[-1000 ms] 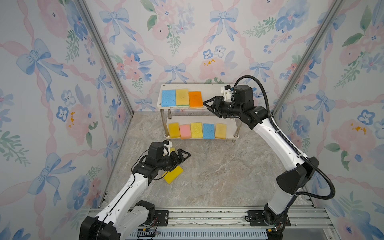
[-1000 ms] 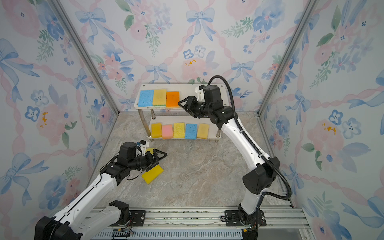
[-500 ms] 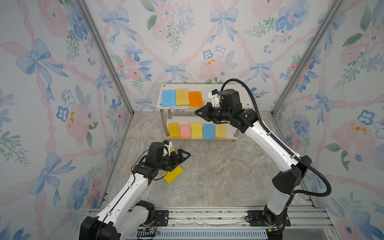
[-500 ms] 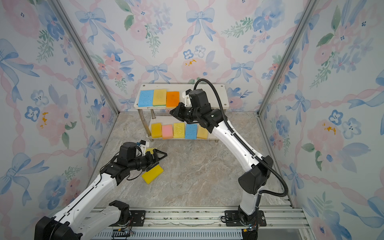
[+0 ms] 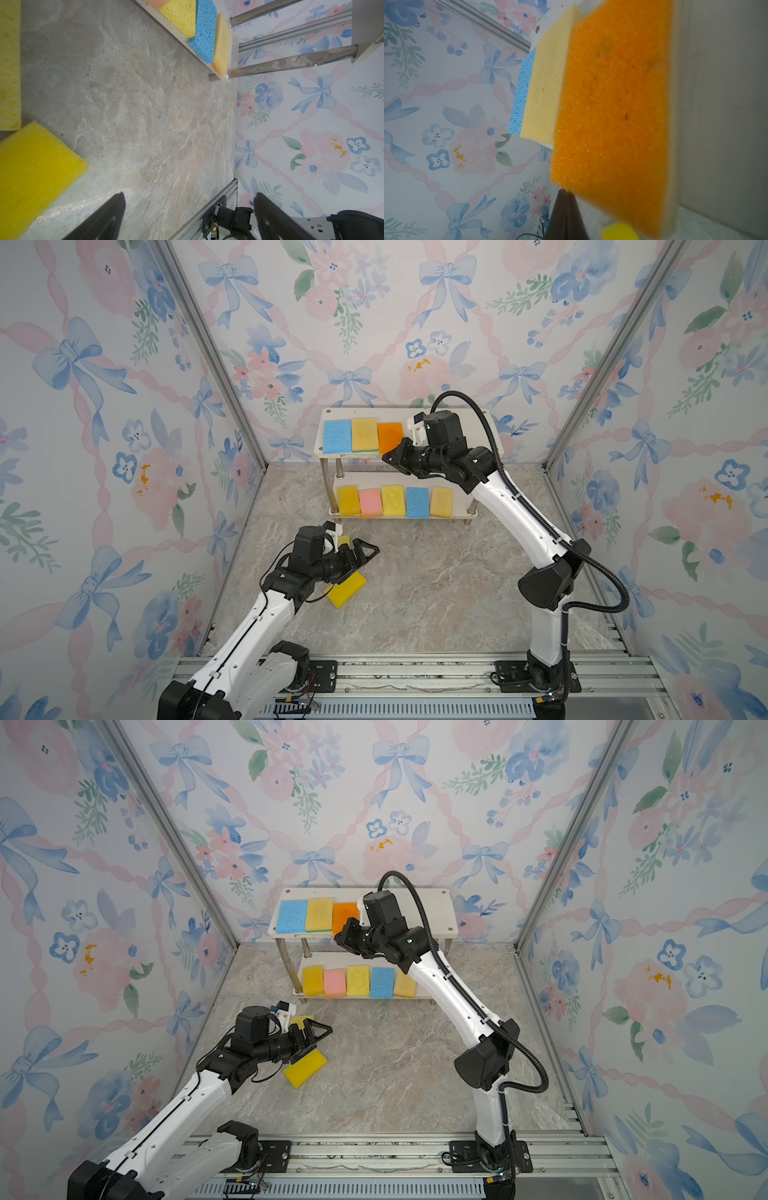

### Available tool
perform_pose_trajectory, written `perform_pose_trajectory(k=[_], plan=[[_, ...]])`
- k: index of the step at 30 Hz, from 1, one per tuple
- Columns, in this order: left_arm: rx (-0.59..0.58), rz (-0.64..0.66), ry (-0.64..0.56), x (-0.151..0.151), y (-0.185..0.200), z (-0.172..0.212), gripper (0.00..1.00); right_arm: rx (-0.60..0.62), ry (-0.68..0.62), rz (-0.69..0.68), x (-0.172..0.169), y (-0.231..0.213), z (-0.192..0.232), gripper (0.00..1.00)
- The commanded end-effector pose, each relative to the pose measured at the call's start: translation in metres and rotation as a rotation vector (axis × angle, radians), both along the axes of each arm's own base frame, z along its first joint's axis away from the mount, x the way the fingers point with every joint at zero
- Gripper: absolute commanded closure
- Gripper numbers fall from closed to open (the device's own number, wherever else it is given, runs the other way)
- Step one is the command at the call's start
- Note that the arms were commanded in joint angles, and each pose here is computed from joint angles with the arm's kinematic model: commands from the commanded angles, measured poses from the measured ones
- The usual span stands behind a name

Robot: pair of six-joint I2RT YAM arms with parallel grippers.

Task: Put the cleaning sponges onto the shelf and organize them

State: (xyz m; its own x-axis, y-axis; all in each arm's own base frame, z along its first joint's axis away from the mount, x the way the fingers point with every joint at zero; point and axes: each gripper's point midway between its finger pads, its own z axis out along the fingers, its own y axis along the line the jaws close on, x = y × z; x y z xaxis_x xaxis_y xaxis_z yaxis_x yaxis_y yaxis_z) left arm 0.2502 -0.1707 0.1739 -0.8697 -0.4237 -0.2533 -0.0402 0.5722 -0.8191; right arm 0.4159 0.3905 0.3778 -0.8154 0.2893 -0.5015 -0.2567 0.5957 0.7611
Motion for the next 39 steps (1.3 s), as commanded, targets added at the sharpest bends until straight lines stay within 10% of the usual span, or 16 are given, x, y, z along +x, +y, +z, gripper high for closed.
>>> perform_pose_trajectory(k=[1,39], plan=[[-0.001,-0.005,0.014,-0.003,0.001,-0.004,0.02,-0.037,-0.002,-0.011,0.005,0.001,-0.006,1.0],[0.013,0.004,0.017,0.004,0.002,-0.005,0.02,-0.076,-0.02,-0.041,0.008,-0.052,0.004,1.0]])
